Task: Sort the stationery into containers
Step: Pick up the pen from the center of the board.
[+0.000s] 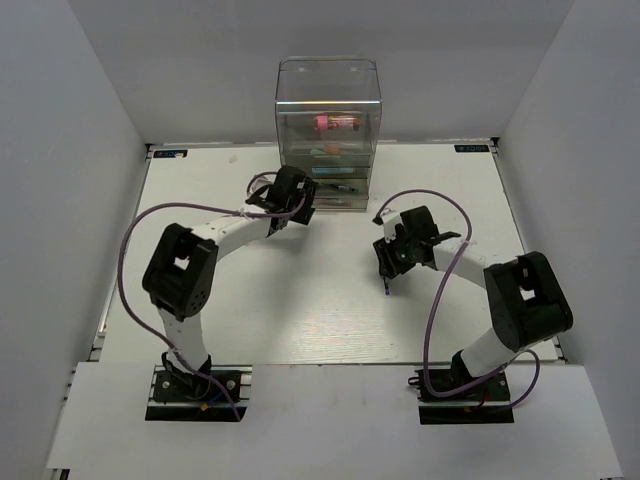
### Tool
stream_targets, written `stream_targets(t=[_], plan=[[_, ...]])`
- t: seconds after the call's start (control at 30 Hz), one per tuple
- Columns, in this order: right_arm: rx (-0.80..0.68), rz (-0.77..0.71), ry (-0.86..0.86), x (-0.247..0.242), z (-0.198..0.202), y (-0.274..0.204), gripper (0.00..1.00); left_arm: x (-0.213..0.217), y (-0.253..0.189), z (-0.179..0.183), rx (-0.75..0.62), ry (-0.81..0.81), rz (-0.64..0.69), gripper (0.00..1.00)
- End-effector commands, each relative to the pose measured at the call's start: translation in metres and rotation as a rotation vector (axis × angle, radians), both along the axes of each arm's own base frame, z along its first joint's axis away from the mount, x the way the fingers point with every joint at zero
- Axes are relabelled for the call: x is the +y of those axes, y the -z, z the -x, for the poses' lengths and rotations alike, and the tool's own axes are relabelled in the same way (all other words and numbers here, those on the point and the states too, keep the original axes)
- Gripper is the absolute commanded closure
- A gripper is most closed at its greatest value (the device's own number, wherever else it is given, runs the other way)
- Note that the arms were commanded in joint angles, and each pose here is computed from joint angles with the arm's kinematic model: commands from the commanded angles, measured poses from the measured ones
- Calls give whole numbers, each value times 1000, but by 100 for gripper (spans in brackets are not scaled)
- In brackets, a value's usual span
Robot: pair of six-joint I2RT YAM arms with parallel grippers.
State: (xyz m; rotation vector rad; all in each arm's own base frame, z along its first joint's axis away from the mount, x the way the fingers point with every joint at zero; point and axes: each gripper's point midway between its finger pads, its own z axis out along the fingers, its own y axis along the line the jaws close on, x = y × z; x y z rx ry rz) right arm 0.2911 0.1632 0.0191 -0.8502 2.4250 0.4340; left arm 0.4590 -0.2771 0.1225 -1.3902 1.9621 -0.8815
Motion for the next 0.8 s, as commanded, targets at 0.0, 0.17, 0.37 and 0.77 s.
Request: stream_targets(t=[0.0, 0.17, 0.37, 0.77], plan=[[-23, 34, 27, 3, -11, -5, 49, 1, -63, 6, -176, 83, -9, 26], [2, 88, 22, -1, -7, 7, 62, 18, -66, 33, -240, 177, -139, 22], [23, 87, -67, -1, 2, 9, 92, 47, -38, 89, -267, 269, -194, 13], [-363, -74, -651, 83, -80, -110, 100, 78, 6, 157, -242, 363, -243, 10]])
